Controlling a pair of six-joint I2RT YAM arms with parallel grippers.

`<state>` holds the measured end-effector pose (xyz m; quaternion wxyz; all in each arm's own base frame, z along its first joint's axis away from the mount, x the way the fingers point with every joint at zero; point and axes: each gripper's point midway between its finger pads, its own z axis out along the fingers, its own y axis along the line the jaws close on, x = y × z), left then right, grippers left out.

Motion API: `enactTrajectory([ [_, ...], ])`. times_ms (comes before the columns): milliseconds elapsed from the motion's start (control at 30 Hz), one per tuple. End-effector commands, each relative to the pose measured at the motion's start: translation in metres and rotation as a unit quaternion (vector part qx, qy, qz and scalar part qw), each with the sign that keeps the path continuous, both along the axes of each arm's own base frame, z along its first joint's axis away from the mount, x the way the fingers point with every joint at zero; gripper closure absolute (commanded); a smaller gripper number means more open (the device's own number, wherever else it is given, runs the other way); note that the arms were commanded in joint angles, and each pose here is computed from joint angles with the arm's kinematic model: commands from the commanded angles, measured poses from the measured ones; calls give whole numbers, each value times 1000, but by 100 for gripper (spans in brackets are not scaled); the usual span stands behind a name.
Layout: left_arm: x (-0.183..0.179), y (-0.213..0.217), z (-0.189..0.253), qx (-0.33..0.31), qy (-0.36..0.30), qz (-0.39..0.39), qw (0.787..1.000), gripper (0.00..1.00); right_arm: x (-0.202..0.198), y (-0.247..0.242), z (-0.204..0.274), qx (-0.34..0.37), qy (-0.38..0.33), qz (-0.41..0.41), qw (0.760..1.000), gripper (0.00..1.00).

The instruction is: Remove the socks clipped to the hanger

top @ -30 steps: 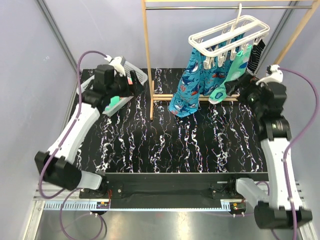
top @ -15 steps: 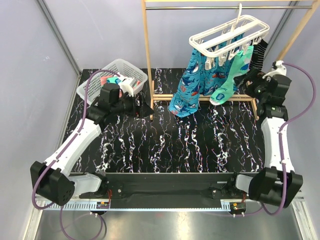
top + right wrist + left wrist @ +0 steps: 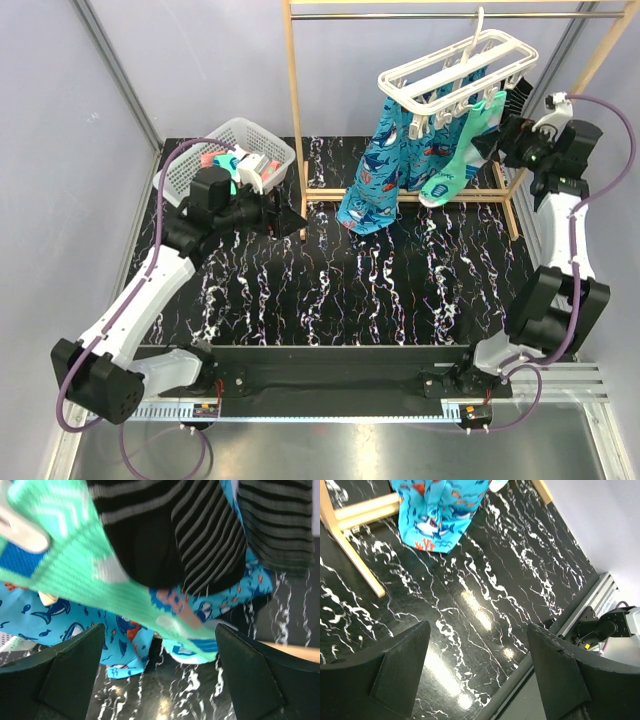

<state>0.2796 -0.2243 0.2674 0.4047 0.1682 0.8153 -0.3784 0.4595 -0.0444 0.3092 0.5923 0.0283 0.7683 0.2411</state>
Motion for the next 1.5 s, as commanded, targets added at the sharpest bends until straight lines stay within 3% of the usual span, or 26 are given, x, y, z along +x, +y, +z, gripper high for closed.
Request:
enactTrajectory([
  [0, 0, 2, 22, -5, -56, -1, 998, 16, 8, 6, 28, -37, -53, 55, 996, 1],
  [300, 1, -1, 20, -7, -49, -6, 999, 16, 11, 18, 32, -20, -62, 104, 992, 13],
  [433, 1, -5, 22, -18, -45, -13, 999, 17, -3, 23, 32, -9, -55, 76, 996, 39],
  [567, 1, -8, 25, -34, -27, -8, 999, 17, -27, 35, 59, -19, -96, 31, 995, 58],
  [767, -9, -19, 36, -57, -24, -1, 998, 18, -56, 57, 70, 24, -64, 34, 997, 82],
  [867, -19, -35, 46, -70, -33, -8, 997, 18, -66, 68, 74, 41, -48, 24, 998, 100],
  [1167, -35, -92, 71, -88, -66, -32, 993, 18, -90, 78, 83, 88, 9, 7, 996, 100],
  [1267, -35, -107, 77, -71, -77, -27, 994, 18, -99, 97, 96, 131, 10, 51, 990, 100],
  [1467, -19, -134, 111, -95, -138, -10, 986, 18, -112, 115, 131, 154, -23, 78, 985, 100],
])
